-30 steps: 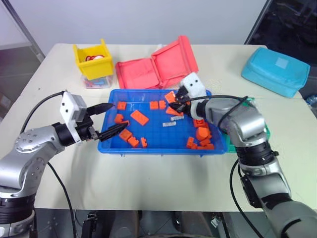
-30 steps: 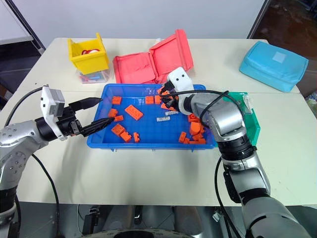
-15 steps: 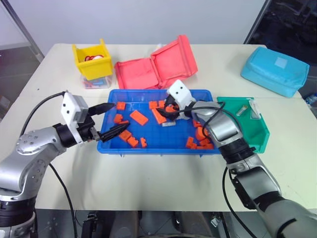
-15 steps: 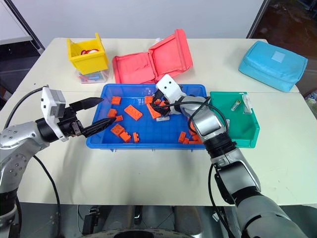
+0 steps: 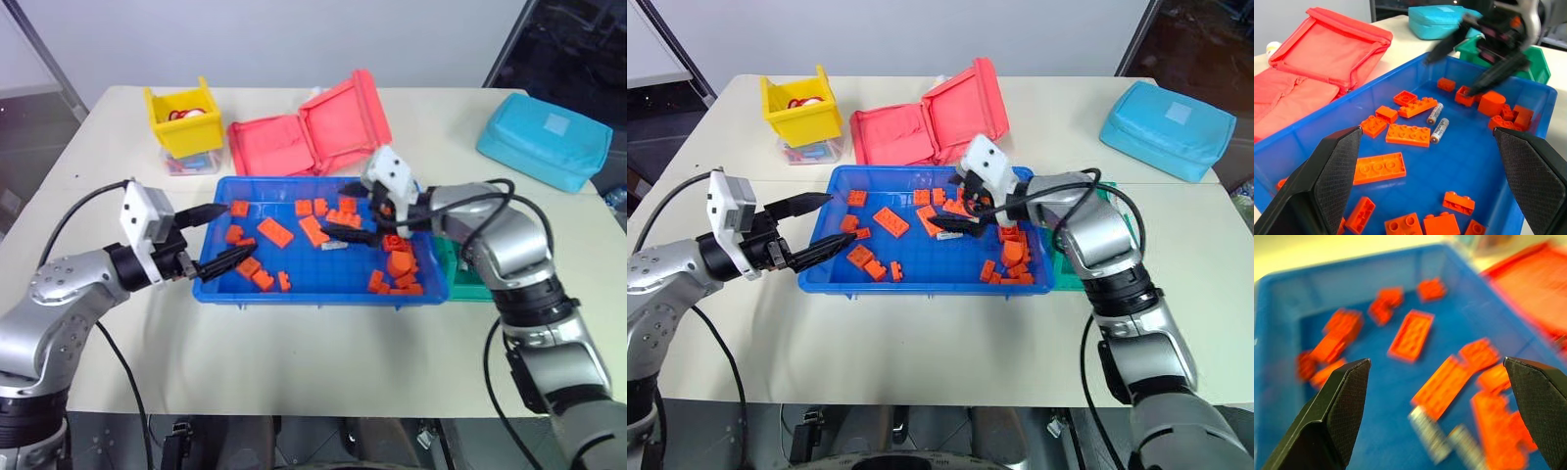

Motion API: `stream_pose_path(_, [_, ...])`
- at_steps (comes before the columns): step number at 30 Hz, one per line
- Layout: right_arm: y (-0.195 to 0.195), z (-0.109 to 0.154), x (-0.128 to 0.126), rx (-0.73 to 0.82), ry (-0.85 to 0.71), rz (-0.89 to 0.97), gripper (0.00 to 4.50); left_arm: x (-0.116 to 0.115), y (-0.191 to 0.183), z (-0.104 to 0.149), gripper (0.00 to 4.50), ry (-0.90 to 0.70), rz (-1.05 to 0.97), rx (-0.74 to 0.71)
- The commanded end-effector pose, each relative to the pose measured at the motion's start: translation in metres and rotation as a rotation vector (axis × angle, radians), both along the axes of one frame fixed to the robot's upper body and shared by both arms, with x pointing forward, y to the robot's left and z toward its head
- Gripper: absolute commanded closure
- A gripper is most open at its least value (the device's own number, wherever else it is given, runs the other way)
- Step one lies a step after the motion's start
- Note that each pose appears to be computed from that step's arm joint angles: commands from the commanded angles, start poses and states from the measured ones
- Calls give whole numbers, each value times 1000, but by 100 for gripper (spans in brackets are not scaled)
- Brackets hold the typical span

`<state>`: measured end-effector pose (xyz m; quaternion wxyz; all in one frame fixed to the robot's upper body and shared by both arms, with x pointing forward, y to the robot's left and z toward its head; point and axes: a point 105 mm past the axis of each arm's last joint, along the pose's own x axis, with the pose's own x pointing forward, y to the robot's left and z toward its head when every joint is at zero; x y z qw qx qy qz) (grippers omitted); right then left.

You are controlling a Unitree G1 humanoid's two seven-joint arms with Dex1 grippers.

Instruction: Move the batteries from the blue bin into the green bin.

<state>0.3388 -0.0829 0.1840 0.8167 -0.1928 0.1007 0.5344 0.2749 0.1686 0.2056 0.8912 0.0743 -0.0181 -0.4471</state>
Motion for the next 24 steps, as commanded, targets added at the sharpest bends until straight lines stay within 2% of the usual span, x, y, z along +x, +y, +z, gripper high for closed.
stream_pose_path(1, [4,5,-7,4,-18,71,2,-2,-1,14,0,-48,-21,0])
stream_pose_path(6, [6,-13,-3,-28,8,83,2,-3,1,16,0,-43,-20,6])
stream_pose_path(12, [6,-35,8,-85,32,72,2,-15,2,11,0,14,-53,24])
stream_pose_path(24, [10,-66,22,-169,54,59,2,-27,-3,7,0,47,-74,35])
